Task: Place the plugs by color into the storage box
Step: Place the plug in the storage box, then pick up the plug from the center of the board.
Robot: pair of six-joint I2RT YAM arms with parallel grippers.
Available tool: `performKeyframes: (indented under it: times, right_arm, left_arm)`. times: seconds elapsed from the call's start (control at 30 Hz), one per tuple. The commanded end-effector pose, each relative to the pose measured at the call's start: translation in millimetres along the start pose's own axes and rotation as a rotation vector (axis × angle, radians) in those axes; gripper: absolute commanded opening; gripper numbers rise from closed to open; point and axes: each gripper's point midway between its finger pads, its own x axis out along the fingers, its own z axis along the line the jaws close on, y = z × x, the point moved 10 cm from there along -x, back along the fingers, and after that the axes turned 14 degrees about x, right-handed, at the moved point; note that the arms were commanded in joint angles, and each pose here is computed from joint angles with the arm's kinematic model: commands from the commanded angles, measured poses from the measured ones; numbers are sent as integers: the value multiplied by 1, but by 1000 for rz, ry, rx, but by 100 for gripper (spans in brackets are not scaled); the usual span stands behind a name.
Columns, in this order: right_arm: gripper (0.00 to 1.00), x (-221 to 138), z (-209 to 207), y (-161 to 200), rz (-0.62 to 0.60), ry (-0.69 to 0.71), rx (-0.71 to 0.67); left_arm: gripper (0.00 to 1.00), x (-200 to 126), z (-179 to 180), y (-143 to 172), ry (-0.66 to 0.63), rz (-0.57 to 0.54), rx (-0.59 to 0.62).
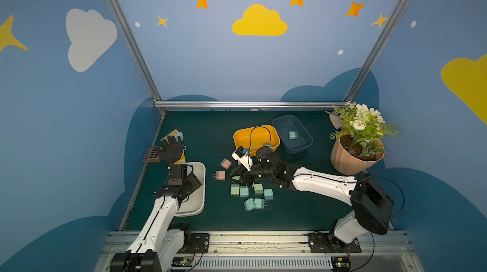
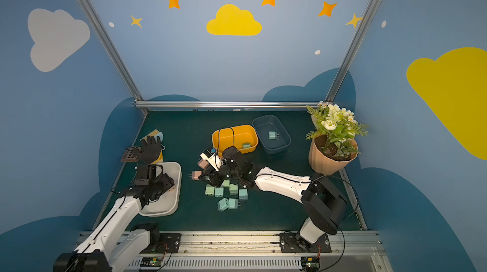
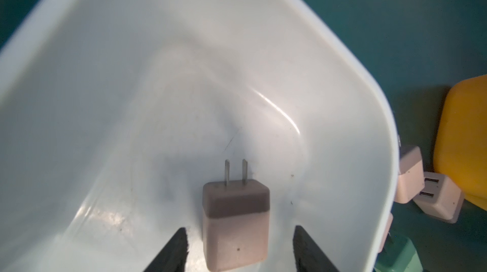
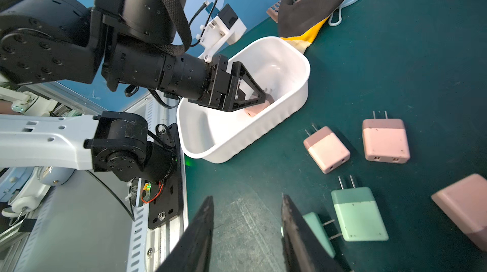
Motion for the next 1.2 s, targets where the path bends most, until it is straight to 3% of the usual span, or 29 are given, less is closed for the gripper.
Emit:
performKeyframes:
  times: [0.0, 0.5, 0.77, 1.0, 1.17]
  right_arm:
    - [42, 9, -1, -6, 2, -38, 23]
    - [41, 21, -7, -16, 24, 11, 31]
    - [40, 15, -15, -29, -5, 51, 72]
    - [39, -9, -29, -35, -59, 148, 151]
    - [39, -25, -28, -15, 29, 205, 117]
  left_arm:
    - [71, 0, -1, 0, 21, -13, 7]
    - [73, -3, -14, -6, 139, -54, 105]
    - [73, -25, -28, -28, 157, -135, 183]
    - [72, -49, -61, -46, 254, -316, 471]
    - [71, -50, -94, -43, 388, -353, 771]
